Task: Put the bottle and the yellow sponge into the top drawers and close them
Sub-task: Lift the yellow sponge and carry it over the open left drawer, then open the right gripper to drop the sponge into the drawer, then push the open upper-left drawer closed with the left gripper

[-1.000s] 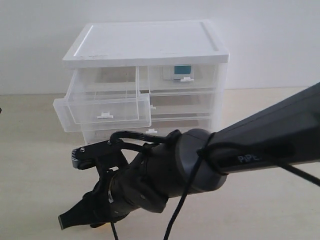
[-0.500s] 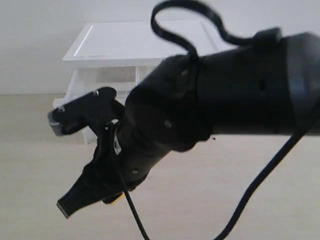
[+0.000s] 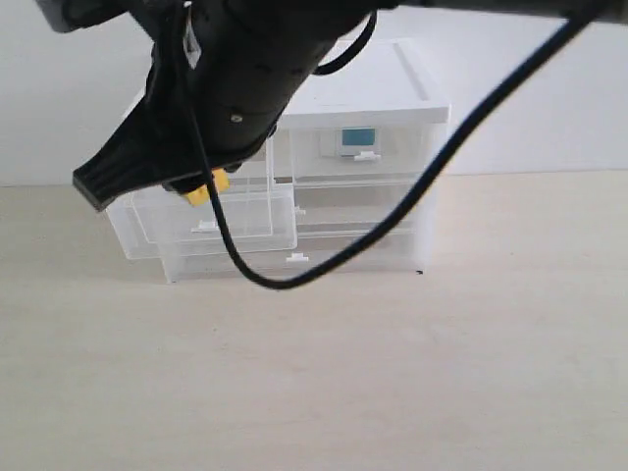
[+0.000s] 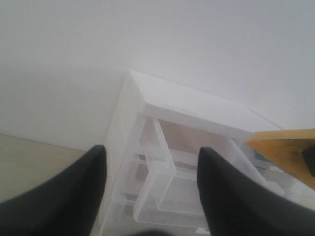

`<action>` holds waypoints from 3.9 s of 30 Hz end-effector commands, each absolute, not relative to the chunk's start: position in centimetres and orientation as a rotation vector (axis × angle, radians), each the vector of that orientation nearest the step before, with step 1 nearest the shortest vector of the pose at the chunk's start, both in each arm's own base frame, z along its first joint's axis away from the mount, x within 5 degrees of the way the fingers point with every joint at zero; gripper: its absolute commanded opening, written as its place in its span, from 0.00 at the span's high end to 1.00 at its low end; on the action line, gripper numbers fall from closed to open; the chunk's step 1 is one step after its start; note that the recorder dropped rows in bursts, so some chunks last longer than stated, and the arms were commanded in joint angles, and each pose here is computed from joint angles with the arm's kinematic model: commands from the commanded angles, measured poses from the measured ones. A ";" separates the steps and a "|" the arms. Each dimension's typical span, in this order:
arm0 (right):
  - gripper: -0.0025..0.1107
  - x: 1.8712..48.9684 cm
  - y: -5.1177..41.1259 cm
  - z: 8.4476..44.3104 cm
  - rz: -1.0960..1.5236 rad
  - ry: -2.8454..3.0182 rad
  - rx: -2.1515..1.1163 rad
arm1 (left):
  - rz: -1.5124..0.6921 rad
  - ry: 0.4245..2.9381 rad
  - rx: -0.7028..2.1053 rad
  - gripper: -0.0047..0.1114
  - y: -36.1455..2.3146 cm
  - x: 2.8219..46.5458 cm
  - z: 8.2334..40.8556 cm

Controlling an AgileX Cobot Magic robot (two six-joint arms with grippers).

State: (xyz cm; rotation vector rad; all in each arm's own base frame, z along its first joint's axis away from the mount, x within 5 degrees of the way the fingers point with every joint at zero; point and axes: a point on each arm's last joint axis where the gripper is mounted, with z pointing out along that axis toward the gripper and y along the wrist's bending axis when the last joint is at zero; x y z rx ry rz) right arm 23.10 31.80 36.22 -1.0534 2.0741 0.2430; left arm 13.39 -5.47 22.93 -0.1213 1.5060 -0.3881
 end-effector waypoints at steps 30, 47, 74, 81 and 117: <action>0.96 34.3 34.9 31.0 0.206 2.119 -0.911 | -0.382 1.522 -0.102 0.51 -5.5 13.2 22.7; 0.46 34.3 35.0 30.7 0.239 2.154 -0.874 | -0.380 1.522 -0.100 0.51 -5.5 13.2 22.7; 0.54 31.0 23.4 42.6 -0.048 2.231 -0.558 | -0.428 1.737 0.212 0.65 -9.5 14.7 21.5; 0.54 31.1 22.2 42.5 -0.171 2.269 -0.547 | -0.386 1.956 0.195 0.47 -13.2 18.7 19.3; 0.54 32.0 20.5 35.2 -0.261 2.331 -0.675 | -0.286 1.969 0.195 0.45 -17.4 29.5 19.9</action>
